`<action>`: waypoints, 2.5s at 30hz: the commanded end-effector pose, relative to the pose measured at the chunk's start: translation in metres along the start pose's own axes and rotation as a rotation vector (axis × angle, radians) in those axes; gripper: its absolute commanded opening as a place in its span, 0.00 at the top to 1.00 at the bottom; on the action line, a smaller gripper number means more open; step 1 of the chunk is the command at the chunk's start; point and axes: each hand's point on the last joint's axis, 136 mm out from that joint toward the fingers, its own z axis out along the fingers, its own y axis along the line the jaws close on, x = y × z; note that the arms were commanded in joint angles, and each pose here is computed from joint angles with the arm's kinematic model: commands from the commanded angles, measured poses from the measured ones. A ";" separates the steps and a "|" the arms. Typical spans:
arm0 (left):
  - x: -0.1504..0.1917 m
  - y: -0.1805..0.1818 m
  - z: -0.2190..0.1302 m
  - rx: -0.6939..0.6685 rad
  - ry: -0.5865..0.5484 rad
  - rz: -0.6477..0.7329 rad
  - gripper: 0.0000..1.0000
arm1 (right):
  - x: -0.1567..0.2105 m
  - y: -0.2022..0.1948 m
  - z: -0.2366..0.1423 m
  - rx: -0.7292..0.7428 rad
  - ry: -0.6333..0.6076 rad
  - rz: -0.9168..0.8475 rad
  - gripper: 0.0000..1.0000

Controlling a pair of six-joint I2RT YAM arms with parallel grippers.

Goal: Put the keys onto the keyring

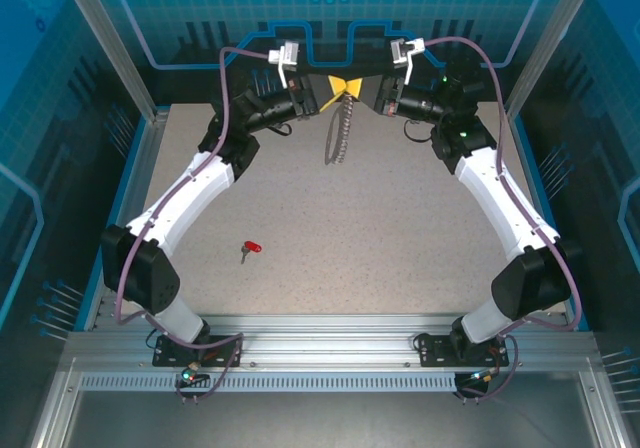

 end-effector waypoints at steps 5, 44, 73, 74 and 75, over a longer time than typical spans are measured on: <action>0.008 -0.011 0.002 0.066 0.004 0.000 0.73 | -0.003 0.009 0.007 -0.035 -0.034 -0.014 1.00; 0.015 -0.026 -0.009 -0.017 0.006 0.325 1.00 | -0.035 -0.001 -0.050 0.124 -0.204 0.011 0.41; 0.008 -0.068 -0.002 0.076 0.090 0.482 1.00 | 0.001 0.047 -0.047 -0.014 0.007 -0.179 0.50; 0.008 -0.068 -0.002 0.076 0.091 0.481 1.00 | 0.000 0.050 -0.046 -0.019 0.005 -0.186 0.50; 0.008 -0.069 -0.002 0.077 0.091 0.482 1.00 | -0.001 0.053 -0.044 -0.026 0.005 -0.191 0.50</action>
